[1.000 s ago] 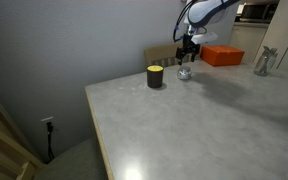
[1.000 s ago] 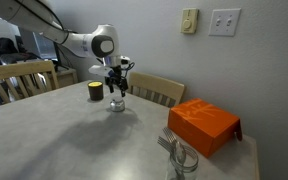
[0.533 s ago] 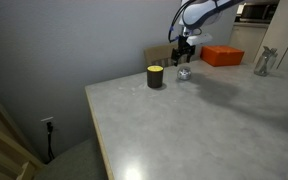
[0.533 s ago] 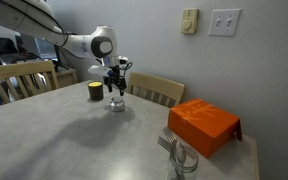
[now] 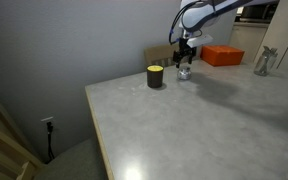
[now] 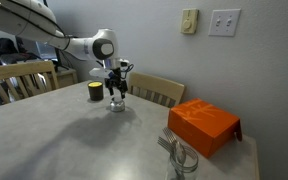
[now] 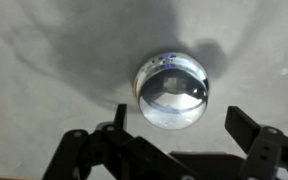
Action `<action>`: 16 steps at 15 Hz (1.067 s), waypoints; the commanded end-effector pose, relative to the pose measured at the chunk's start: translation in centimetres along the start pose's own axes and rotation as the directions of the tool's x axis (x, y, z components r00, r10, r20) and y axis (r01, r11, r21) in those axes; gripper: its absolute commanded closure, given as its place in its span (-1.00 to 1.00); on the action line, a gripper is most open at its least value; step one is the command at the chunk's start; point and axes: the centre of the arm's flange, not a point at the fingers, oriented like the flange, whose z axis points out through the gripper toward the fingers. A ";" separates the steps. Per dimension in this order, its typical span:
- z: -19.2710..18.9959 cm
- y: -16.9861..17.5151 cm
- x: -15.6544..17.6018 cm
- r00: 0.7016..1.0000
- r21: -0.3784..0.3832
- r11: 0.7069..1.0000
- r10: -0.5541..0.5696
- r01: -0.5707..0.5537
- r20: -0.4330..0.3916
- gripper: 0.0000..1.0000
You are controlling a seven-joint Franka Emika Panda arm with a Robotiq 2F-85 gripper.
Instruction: Put the lid on the table
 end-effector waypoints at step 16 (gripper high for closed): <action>1.5 0.3 0.7 1.000 0.054 0.998 0.014 -0.015 0.024 -1.00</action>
